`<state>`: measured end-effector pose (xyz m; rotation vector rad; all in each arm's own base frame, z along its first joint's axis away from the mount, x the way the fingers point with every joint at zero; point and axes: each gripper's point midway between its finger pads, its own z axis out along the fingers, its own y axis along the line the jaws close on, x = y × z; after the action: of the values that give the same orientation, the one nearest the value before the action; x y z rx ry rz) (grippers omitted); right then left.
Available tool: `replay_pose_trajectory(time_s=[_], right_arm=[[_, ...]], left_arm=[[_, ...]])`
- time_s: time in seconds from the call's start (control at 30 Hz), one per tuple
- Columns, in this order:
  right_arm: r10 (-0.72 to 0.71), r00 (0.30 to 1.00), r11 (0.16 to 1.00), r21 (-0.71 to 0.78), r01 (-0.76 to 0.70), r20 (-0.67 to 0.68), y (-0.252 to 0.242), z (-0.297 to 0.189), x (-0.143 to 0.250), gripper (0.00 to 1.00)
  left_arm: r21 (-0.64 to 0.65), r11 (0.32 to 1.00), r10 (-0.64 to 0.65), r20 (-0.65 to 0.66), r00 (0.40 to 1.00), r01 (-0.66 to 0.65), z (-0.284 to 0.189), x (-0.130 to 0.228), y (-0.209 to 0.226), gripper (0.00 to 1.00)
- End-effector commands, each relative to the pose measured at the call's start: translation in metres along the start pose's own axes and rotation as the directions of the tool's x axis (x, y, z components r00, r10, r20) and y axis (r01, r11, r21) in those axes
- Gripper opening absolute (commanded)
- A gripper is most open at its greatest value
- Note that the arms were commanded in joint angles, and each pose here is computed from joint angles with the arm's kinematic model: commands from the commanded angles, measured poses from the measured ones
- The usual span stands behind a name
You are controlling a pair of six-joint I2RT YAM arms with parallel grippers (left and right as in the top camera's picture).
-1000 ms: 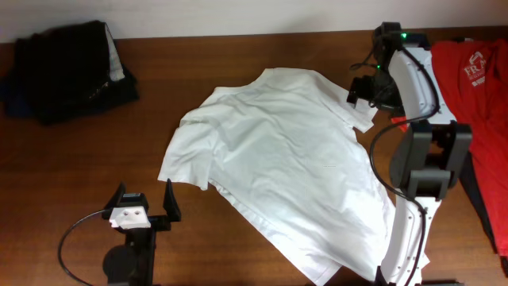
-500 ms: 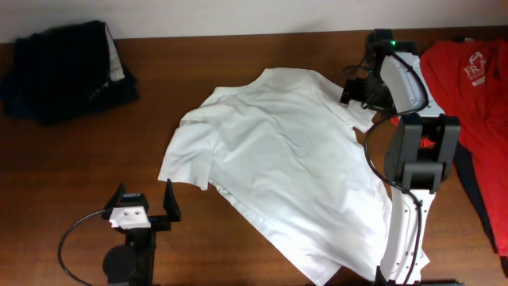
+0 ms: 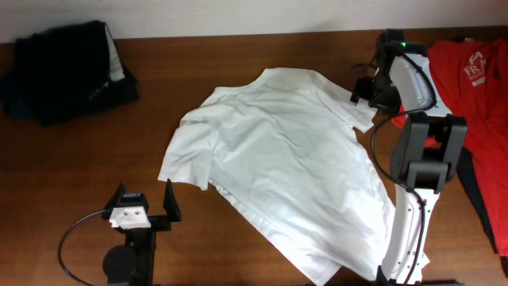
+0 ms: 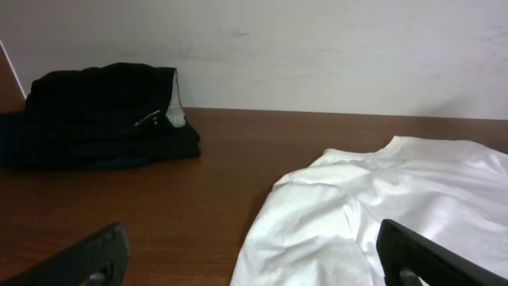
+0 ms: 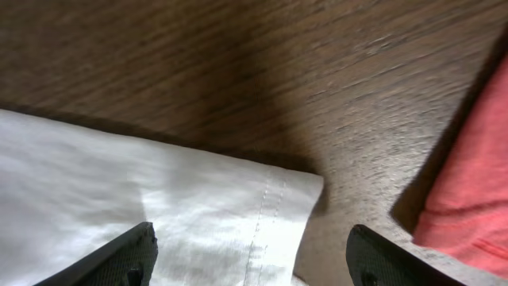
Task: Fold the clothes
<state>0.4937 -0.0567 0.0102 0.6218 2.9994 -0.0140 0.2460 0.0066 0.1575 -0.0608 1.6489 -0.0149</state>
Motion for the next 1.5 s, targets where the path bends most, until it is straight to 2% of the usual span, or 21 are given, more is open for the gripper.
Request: replay_pose_trajectory(time_s=[0.0,0.03,0.13,0.17,0.2,0.23,0.37,0.43,0.53,0.63,0.73,0.87,0.93,0.97,1.0,1.13,1.2,1.23,1.3,1.4,1.47], right_arm=[[0.002,0.998,1.000,0.007,-0.002,-0.065,0.000,0.028,0.012,0.80],[0.002,0.998,1.000,0.006,-0.002,-0.064,0.000,0.030,0.011,0.78],[0.002,0.999,1.000,-0.002,-0.002,-0.039,0.002,0.030,0.005,0.46],[0.002,1.000,1.000,-0.007,-0.003,-0.023,0.003,0.030,0.001,0.22],[0.001,1.000,1.000,-0.013,-0.001,-0.004,0.005,0.030,-0.003,0.09],[-0.012,1.000,1.000,-0.023,0.013,0.015,0.008,0.030,-0.008,0.04],[-0.040,0.990,0.990,-0.132,0.058,0.135,0.031,0.025,-0.038,0.04],[-0.012,0.976,0.958,-0.279,0.073,0.216,0.060,0.010,-0.060,0.04],[0.118,0.934,0.856,-0.512,0.076,0.337,0.106,-0.037,-0.103,0.04],[0.145,0.880,0.798,-0.579,0.166,0.452,0.145,-0.087,-0.126,0.04],[0.110,0.815,0.740,-0.594,0.315,0.568,0.205,-0.148,-0.122,0.04],[0.084,0.720,0.655,-0.583,0.481,0.689,0.276,-0.229,-0.094,0.04],[0.089,0.709,0.724,-0.534,0.437,0.700,0.280,-0.232,-0.088,0.24],[0.086,0.715,0.752,-0.516,0.411,0.694,0.276,-0.226,-0.088,0.56],[0.075,0.737,0.787,-0.494,0.369,0.671,0.266,-0.214,-0.087,0.99],[0.016,0.811,0.934,-0.297,0.196,0.585,0.179,-0.185,-0.087,0.98],[0.028,0.845,0.968,-0.225,0.111,0.534,0.131,-0.204,-0.073,0.99],[0.038,0.854,0.972,-0.216,0.088,0.519,0.110,-0.228,-0.061,0.99],[0.049,0.857,0.974,-0.216,0.073,0.512,0.091,-0.260,-0.041,0.99],[0.044,0.872,0.965,-0.246,0.089,0.487,0.080,-0.305,0.011,0.99],[-0.010,0.856,0.950,-0.262,0.169,0.517,0.090,-0.329,0.029,0.99]], left_arm=[[-0.004,1.000,-0.007,-0.003,1.000,0.006,0.000,0.002,0.001,0.99],[-0.004,1.000,-0.007,-0.003,1.000,0.006,0.000,0.002,0.001,0.99],[-0.004,1.000,-0.007,-0.003,1.000,0.006,0.000,0.002,0.001,0.99],[-0.004,1.000,-0.007,-0.003,1.000,0.006,0.000,0.002,0.001,0.99],[-0.004,1.000,-0.006,-0.003,1.000,0.006,0.000,0.002,0.001,0.99],[-0.004,1.000,-0.006,-0.003,1.000,0.006,0.000,0.002,0.001,0.99],[-0.004,1.000,-0.007,-0.003,1.000,0.006,0.000,0.002,0.001,0.99],[-0.004,1.000,-0.006,-0.003,1.000,0.006,0.000,0.002,0.001,0.99],[-0.004,1.000,-0.007,-0.003,1.000,0.006,0.000,0.002,0.001,0.99],[-0.004,1.000,-0.007,-0.003,1.000,0.006,0.000,0.002,0.001,0.99],[-0.004,1.000,-0.007,-0.003,1.000,0.006,0.000,0.002,0.001,0.99],[-0.004,1.000,-0.007,-0.003,1.000,0.006,0.000,0.002,0.001,0.99],[-0.004,1.000,-0.007,-0.003,1.000,0.006,0.000,0.002,0.001,0.99],[-0.004,1.000,-0.007,-0.003,1.000,0.006,0.000,0.002,0.001,0.99],[-0.004,1.000,-0.007,-0.003,1.000,0.006,0.000,0.002,0.001,0.99],[-0.004,1.000,-0.007,-0.003,1.000,0.006,0.000,0.002,0.001,0.99],[-0.004,1.000,-0.007,-0.003,1.000,0.006,0.000,0.002,0.001,0.99],[-0.004,1.000,-0.007,-0.003,1.000,0.006,0.000,0.002,0.001,0.99],[-0.004,1.000,-0.007,-0.003,1.000,0.006,0.000,0.002,0.001,0.99],[-0.004,1.000,-0.007,-0.003,1.000,0.006,0.000,0.002,0.001,0.99],[-0.004,1.000,-0.007,-0.003,1.000,0.006,0.000,0.002,0.001,0.99]])
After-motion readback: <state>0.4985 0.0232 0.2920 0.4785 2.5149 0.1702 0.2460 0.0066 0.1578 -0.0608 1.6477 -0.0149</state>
